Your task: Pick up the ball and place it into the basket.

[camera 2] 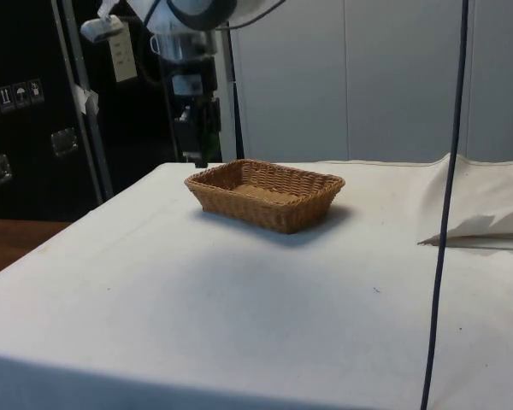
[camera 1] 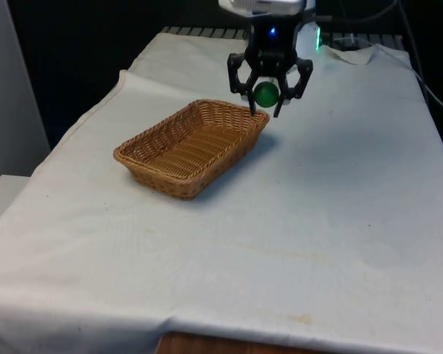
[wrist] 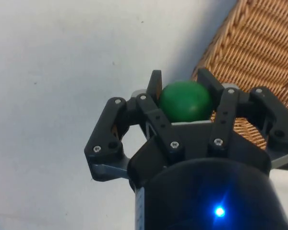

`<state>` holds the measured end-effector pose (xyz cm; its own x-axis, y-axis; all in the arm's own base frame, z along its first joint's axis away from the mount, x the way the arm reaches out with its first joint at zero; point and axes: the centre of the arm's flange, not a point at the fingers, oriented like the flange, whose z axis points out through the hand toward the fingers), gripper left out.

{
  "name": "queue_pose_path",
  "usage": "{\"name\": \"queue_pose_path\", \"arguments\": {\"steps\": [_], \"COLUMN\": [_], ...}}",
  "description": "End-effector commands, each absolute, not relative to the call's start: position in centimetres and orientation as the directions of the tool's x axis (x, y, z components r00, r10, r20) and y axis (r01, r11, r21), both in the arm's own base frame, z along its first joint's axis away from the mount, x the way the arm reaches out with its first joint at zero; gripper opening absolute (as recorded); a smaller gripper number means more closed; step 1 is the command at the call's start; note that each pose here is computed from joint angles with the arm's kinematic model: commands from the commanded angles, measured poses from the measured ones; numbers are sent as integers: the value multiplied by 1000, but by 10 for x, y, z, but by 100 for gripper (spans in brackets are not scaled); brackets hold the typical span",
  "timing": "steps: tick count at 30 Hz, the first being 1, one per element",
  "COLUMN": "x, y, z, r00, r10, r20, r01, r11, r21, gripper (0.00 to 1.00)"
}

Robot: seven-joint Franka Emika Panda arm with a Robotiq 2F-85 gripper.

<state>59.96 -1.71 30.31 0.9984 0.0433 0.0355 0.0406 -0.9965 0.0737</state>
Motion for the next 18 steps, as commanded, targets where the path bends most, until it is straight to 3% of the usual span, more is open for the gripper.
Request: {"name": "queue_pose_path", "arguments": {"steps": [1,18], "x": [599,595], "y": [-21,-63], "z": [297,256], "r00": [999,999], "r10": [34,-41], "r20": [41,22], "r01": [31,-43], "r11": [-997,-995], "r21": [71,95], "gripper": [0,0]}}
